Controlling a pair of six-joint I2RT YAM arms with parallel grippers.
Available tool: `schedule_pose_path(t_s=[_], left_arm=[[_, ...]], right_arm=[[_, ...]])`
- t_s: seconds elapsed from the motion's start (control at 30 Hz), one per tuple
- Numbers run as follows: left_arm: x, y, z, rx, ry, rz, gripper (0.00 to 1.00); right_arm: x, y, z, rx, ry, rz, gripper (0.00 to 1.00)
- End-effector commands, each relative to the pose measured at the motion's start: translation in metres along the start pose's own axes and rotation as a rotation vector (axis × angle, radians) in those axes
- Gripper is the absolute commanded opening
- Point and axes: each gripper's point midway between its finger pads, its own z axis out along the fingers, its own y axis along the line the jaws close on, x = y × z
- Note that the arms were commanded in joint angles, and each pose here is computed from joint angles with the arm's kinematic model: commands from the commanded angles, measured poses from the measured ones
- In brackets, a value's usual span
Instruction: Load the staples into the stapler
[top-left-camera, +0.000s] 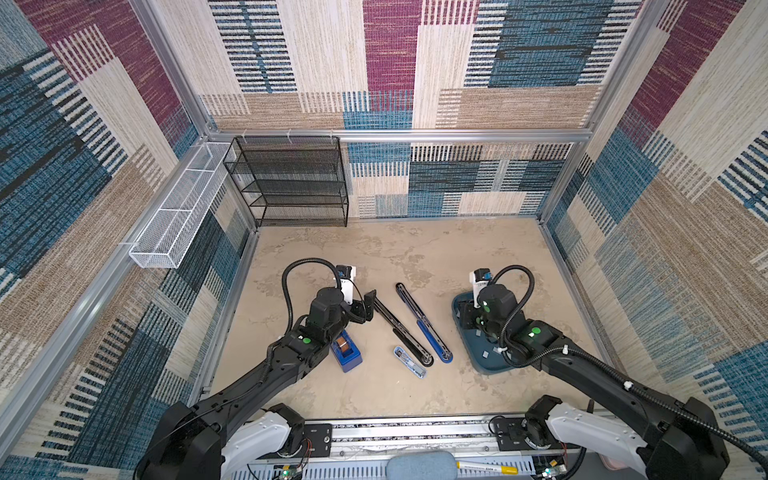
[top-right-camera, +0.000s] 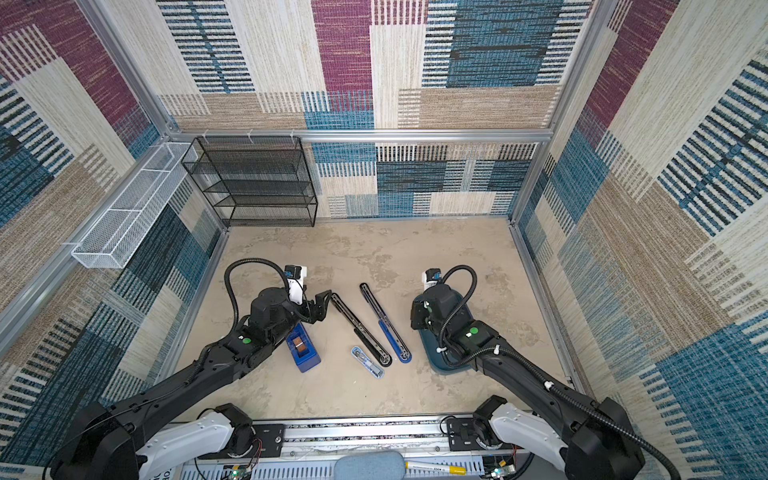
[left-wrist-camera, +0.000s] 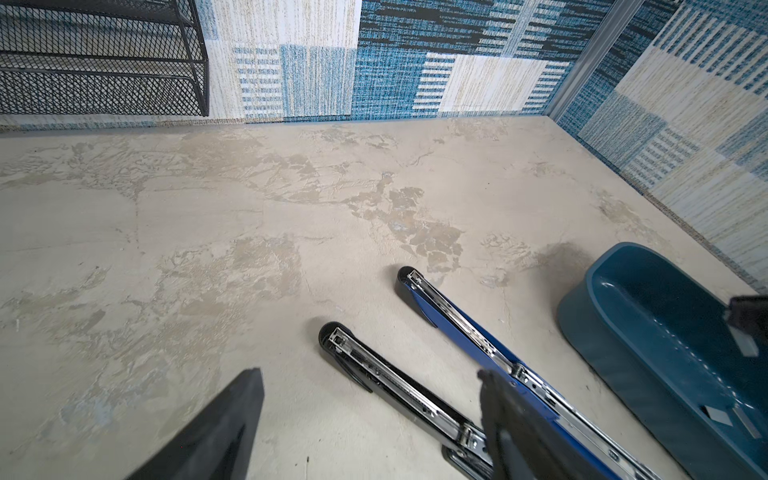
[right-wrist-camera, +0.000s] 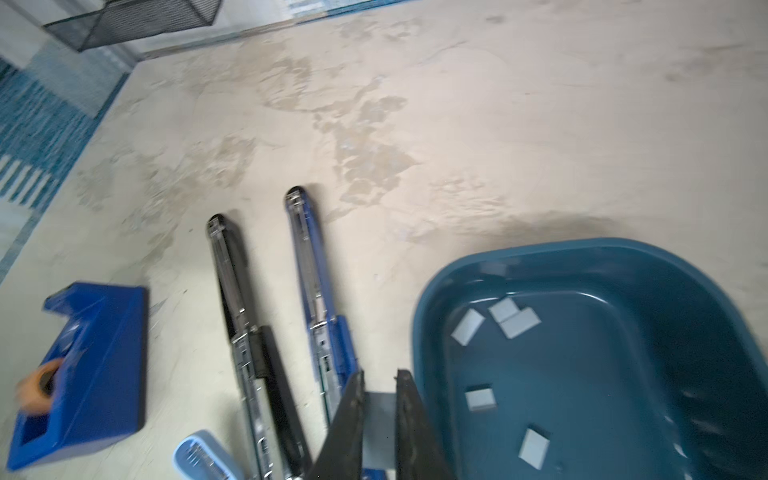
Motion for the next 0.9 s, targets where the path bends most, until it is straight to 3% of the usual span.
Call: schedule_pose_path(t_s=[0.0,0.3,0.43,0.57,0.87], left_arm=[[-0.011,-0.002,-0.001,0.006,-0.037,-0.027,0.85],[-0.011,-0.002,-0.002,0.006,-0.037,-0.026,0.85],[-0.011,-0.002,-0.002,0.007,-0.036,-0.028,0.85],[-0.011,-0.002,-0.002,0.005,-0.039,-0.027,0.85],[-0.011,-0.003,-0.003,0.016,-0.039,-0.036,0.85]], right_arm=[[0.001,0.025,0.005,-0.052,-0.025,-0.081,0.05],[0.058,0.07,0.018,-0.17,0.098,-0.227,0.03],[0.072,0.074,0.021,-0.161,0.121,-0.294,0.03],[0.08,0.068,0.029,-0.123,0.15,-0.306,0.03],[0.1,0.074,0.029,-0.191,0.189,-0.306,0.03]])
